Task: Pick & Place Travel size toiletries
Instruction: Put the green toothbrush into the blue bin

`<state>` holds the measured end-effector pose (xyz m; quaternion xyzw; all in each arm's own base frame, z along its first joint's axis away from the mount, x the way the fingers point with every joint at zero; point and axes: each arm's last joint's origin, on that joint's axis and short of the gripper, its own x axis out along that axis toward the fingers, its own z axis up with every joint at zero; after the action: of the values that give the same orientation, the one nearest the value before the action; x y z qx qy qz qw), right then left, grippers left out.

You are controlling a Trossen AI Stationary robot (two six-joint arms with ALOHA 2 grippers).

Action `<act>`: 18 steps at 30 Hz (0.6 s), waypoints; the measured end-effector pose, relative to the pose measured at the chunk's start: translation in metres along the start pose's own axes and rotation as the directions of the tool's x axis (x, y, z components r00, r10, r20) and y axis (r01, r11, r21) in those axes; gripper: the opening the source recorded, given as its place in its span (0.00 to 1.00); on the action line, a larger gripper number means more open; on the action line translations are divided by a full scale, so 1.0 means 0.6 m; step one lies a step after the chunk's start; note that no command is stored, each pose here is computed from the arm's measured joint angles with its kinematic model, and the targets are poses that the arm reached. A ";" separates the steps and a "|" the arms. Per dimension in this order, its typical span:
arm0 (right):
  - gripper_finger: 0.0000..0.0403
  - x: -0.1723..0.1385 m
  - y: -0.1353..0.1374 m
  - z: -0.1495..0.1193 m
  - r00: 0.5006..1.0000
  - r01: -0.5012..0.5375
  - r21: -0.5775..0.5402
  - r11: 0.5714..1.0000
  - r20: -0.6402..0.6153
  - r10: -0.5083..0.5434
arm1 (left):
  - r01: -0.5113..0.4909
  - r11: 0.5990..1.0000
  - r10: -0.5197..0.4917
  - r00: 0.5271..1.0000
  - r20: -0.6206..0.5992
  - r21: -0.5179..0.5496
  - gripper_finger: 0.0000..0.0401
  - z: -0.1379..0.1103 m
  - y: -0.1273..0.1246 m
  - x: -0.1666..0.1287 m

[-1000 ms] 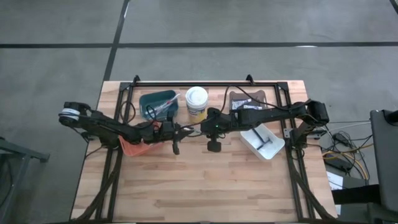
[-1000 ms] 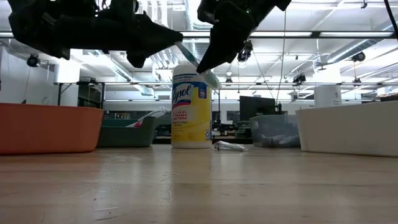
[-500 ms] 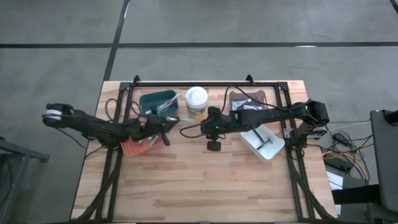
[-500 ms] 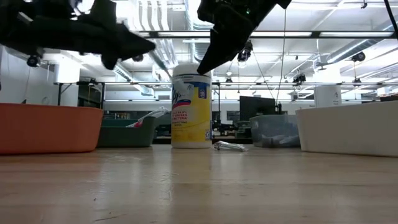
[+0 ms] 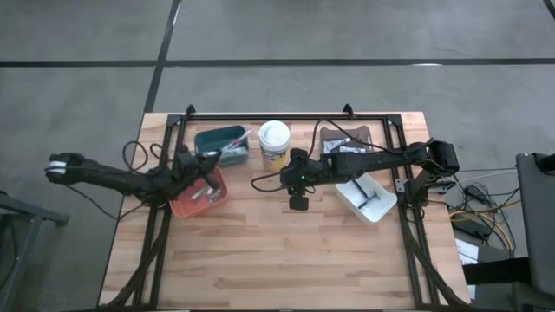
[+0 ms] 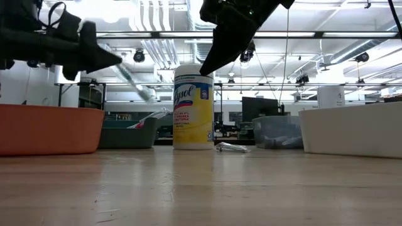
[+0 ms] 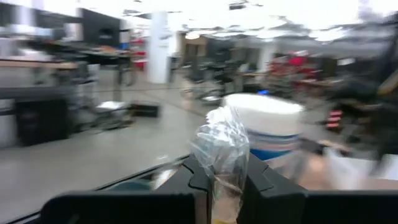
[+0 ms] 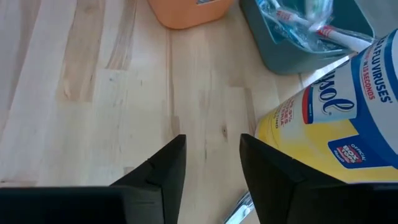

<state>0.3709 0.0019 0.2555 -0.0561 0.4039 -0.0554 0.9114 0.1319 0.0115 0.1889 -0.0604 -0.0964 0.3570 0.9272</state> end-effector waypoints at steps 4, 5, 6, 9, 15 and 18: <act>0.37 0.000 0.000 0.000 1.000 0.000 0.000 1.000 0.000 0.000 | -0.126 0.991 0.128 0.991 -0.038 0.047 0.08 -0.008 0.009 -0.003; 0.37 0.000 0.000 0.000 1.000 0.000 0.000 1.000 0.000 0.000 | -0.137 0.989 0.140 0.989 -0.049 0.053 0.08 -0.010 0.010 -0.004; 0.37 0.000 0.000 0.000 1.000 0.000 0.000 1.000 0.000 0.000 | -0.144 0.988 0.147 0.987 -0.059 0.057 0.08 -0.013 0.011 -0.004; 0.37 0.000 0.000 0.000 1.000 0.000 0.000 1.000 0.000 0.000 | -0.157 0.986 0.162 0.983 -0.085 0.059 0.08 -0.020 0.014 -0.003; 0.35 0.000 0.000 0.000 1.000 0.000 0.000 1.000 0.001 0.000 | -0.178 0.982 0.184 0.978 -0.097 0.061 0.08 -0.023 0.022 0.003; 0.34 0.000 0.000 0.000 1.000 0.000 0.000 1.000 0.002 0.000 | -0.210 0.976 0.215 0.971 -0.103 0.063 0.08 -0.025 0.032 0.009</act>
<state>0.3710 0.0019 0.2557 -0.0563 0.4031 -0.0555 0.9117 0.1270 0.0285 0.1714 -0.0659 -0.0291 0.4527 0.8887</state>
